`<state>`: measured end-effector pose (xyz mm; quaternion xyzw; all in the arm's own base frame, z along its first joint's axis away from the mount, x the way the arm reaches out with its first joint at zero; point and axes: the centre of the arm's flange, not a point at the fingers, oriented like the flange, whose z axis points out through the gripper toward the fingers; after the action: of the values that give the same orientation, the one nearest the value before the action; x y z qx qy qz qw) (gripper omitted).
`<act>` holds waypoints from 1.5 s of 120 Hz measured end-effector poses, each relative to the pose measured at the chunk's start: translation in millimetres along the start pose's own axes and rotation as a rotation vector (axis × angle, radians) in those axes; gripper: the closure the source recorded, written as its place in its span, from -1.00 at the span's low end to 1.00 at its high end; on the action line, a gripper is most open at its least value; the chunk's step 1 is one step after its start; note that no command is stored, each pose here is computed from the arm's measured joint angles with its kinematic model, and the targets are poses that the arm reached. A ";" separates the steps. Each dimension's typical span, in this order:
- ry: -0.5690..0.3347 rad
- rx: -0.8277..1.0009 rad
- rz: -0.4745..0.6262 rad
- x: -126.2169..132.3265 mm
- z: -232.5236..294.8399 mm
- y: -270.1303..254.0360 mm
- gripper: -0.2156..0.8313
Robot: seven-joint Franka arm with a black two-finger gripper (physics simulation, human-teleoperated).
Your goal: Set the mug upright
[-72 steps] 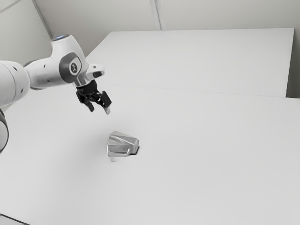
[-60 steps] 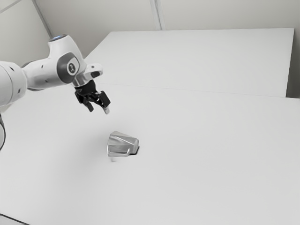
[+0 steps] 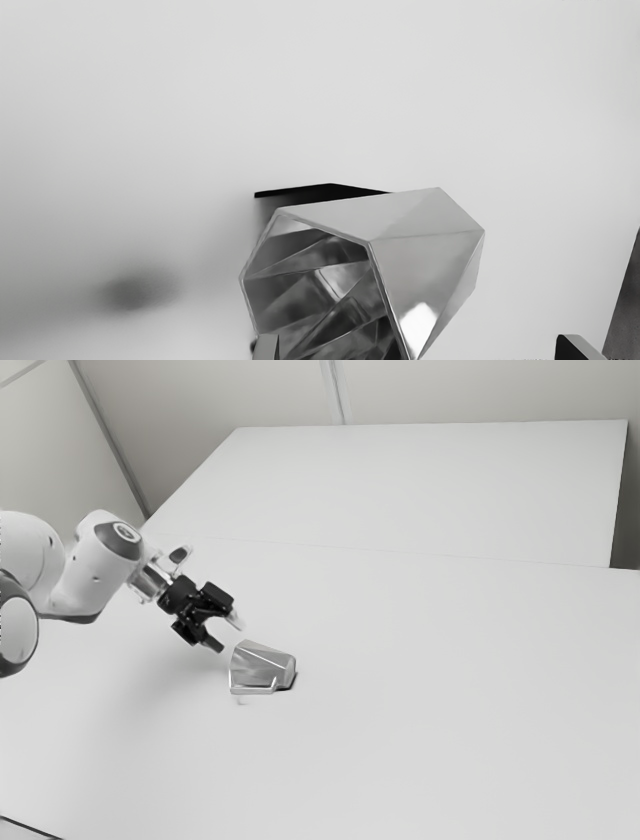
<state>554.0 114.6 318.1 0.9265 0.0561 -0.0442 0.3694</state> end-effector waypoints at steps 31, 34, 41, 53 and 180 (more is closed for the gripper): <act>0.016 -0.183 -0.057 -11.8 34.6 -23.0 -0.59; 0.019 -0.193 -0.063 -12.7 35.6 -25.1 -0.59; 0.026 -0.214 -0.075 -14.8 38.7 -28.9 -0.59; 0.036 -0.237 -0.082 -15.3 41.3 -30.2 -0.56; 0.063 -0.303 -0.089 -8.7 50.6 2.8 0.87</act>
<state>543.7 77.0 284.5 0.8576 0.1148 -0.0224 0.5008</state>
